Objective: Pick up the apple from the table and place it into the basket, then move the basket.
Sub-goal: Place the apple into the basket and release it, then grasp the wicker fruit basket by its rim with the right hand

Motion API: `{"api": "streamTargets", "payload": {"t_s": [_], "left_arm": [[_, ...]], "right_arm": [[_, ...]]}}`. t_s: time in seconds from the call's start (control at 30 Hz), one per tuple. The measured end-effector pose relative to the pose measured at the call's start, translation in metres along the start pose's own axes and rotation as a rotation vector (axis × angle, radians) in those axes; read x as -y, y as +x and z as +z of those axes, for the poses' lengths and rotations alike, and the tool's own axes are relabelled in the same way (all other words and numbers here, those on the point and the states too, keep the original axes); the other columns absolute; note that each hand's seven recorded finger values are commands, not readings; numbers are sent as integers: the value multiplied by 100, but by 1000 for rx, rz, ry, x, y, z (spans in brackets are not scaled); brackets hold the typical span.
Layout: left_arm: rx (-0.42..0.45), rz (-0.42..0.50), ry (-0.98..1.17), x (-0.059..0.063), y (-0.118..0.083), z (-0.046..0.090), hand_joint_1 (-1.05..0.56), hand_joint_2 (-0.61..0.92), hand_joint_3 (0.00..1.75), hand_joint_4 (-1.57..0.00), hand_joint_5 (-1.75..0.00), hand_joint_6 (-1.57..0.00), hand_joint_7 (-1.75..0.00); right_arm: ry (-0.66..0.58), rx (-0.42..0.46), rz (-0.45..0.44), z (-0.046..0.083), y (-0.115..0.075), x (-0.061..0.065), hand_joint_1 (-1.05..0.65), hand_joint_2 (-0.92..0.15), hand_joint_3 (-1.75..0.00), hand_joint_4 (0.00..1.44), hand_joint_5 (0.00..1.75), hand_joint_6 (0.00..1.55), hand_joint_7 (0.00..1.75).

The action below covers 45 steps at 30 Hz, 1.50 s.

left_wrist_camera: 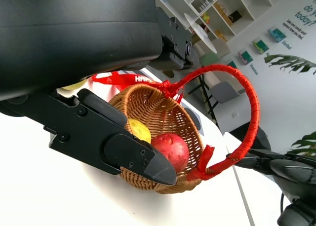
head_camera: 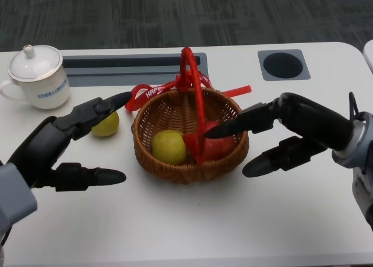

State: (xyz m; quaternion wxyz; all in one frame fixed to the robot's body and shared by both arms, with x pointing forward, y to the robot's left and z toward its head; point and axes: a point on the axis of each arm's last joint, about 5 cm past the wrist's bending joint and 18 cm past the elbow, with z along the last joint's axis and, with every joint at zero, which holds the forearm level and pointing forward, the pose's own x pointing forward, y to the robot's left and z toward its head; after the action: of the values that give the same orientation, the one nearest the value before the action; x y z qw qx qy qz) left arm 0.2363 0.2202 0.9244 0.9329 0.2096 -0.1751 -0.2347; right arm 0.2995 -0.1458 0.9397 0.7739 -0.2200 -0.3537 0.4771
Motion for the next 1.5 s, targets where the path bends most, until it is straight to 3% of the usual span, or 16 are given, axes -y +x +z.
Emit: {"api": "streamTargets", "payload": {"t_s": [0.23,0.4,0.47,0.67,0.9,1.1,1.33,1.5], "left_arm": [[-1,26,1,-1,-8,0,-55,81,0,-22,-1,-31,0],[-3,41,3,-1,-12,0,-56,81,0,-23,-1,-31,0],[-1,45,3,-1,-12,1,-58,82,0,-23,-1,-31,0],[2,64,-2,-2,-14,1,-61,82,0,-25,-1,-33,-1],[11,88,-14,0,-13,1,-62,82,0,-28,-1,-34,-1],[27,109,-22,3,-12,2,-60,81,0,-34,-2,-37,-1],[48,146,-22,5,-10,4,-61,81,0,-38,-2,-40,-1],[56,165,-22,5,-10,5,-61,82,0,-39,-1,-40,0]], "right_arm": [[-107,-50,139,1,9,7,-46,-90,0,84,2,72,1],[-208,-65,248,9,20,30,-45,-89,0,85,1,72,0],[-226,-63,276,10,25,33,-45,-89,0,86,1,73,1],[-229,-89,349,8,28,28,-47,-91,-1,88,1,73,0],[-305,-159,439,8,34,32,-47,-90,0,91,1,75,1],[-339,-192,511,5,36,24,-45,-90,0,92,1,75,1],[-417,-268,603,3,50,23,-43,-90,0,91,0,75,0],[-494,-262,643,2,60,16,-44,-92,-2,94,1,74,0]]}}
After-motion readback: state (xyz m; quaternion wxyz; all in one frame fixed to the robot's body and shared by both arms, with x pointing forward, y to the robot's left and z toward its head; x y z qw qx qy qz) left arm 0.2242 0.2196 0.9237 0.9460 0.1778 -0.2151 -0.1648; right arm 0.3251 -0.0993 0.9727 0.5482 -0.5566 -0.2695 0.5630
